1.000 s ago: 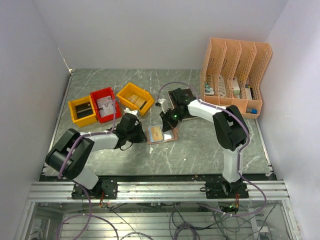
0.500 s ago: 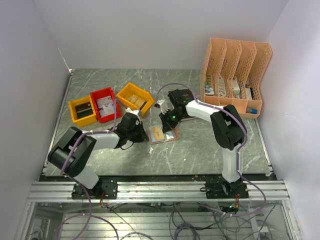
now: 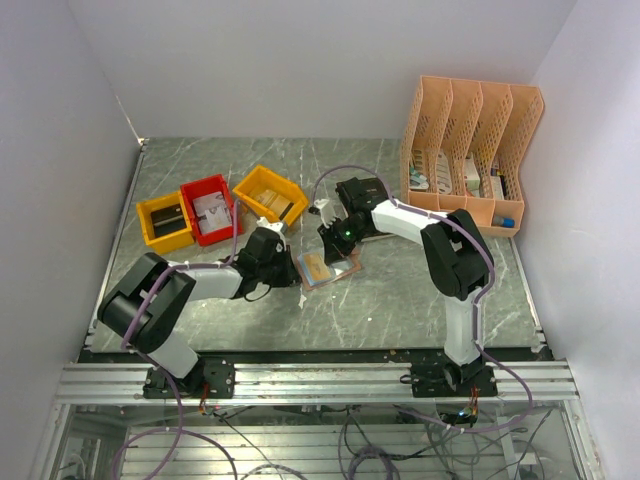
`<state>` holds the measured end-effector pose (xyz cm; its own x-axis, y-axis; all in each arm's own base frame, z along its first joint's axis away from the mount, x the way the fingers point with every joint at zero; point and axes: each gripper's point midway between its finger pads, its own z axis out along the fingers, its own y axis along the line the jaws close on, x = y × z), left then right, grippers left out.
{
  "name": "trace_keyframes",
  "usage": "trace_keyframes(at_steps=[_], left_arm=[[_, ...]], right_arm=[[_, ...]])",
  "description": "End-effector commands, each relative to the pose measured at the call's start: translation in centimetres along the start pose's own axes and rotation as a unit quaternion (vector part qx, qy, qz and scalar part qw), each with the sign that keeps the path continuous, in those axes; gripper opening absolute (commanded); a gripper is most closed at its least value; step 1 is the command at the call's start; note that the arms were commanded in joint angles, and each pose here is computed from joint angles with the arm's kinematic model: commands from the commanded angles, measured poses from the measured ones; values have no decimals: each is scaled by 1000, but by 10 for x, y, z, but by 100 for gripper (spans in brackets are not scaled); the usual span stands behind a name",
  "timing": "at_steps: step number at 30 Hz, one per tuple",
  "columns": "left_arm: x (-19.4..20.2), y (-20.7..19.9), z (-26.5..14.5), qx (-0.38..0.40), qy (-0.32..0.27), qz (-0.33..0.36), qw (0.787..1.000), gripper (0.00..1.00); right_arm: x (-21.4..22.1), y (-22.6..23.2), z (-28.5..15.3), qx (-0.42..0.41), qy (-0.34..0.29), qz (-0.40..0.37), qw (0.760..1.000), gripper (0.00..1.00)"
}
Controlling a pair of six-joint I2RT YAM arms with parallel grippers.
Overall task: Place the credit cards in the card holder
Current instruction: Adjust the card holder at the center of the board, then turn over the card slot in the card holder.
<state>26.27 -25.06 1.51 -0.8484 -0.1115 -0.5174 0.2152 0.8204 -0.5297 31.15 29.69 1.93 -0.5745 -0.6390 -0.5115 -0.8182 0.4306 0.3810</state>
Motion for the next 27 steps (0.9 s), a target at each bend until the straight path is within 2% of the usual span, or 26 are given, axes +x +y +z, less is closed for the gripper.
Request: trace_keyframes(at_steps=[1, 6, 12, 16, 20, 27], left_arm=[[5, 7, -2, -27, 9, 6, 1000, 9], [-2, 8, -18, -42, -11, 9, 999, 14], [-19, -11, -37, -7, -50, 1, 999, 17], [-25, -26, -35, 35, -69, -18, 997, 13], [-25, -35, -22, 61, -61, -33, 996, 7], [-20, -30, -10, 55, -51, -39, 996, 8]], right_arm=[[-8, 6, -2, -8, -9, -9, 1000, 0], [-22, 8, -22, -8, -39, -21, 999, 1], [-26, 18, -27, -31, -54, -24, 998, 5], [-21, 18, -20, -40, -45, -15, 998, 6], [-17, 12, -15, -31, -33, -5, 999, 5], [4, 1, 6, -32, 5, 20, 999, 3]])
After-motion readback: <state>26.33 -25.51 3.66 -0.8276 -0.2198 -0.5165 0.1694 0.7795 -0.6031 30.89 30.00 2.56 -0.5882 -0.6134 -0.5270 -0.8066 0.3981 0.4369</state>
